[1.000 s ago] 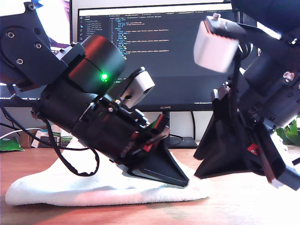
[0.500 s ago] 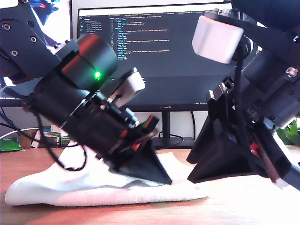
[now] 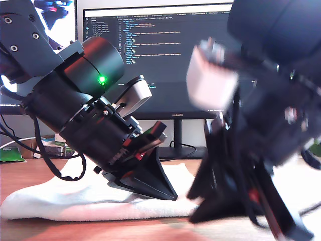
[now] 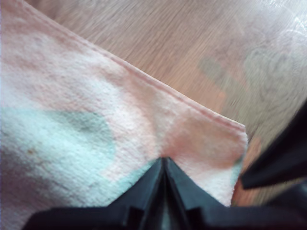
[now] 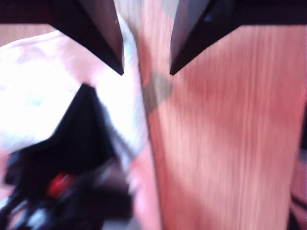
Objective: Fold the tea towel to a neat square and place it to the right
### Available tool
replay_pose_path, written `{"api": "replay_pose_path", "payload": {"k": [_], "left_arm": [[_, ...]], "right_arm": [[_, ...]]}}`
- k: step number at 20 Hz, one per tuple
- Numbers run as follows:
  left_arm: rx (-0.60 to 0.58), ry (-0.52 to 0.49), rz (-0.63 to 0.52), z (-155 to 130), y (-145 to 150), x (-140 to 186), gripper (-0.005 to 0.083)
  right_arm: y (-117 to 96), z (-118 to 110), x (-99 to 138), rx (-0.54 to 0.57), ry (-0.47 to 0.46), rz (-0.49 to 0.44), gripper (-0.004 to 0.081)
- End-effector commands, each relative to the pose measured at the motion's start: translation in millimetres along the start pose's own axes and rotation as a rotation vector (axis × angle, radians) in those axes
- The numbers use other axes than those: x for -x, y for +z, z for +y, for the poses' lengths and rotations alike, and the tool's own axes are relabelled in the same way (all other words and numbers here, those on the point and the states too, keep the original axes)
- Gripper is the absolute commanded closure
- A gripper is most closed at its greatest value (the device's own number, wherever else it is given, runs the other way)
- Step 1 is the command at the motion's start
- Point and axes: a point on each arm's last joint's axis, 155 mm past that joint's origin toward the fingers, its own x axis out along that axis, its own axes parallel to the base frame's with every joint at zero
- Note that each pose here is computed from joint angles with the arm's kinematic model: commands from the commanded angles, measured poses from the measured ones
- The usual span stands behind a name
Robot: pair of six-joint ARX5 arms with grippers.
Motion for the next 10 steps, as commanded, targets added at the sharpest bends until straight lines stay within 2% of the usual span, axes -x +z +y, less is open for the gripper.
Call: {"api": "replay_pose_path", "payload": {"k": [1,4,8,10], "left_arm": [[0.037,-0.018,0.05,-2,-18,-1,0.0797],[0.059,-0.073,0.07,-12,-23,0,0.0797],[0.077,-0.107,0.075,-18,-23,1,0.0797],[0.08,-0.104,0.072,-17,-23,1,0.0797]], "right_arm": [[-2,2,-4,0.034,0.004,0.015,0.0506],[-8,-2,-9,0.049,-0.016,0.04,0.0506],[-14,4,-14,0.078,0.005,0.059,0.0509],[-15,6,-14,0.078,0.01,0.064,0.0566]]}}
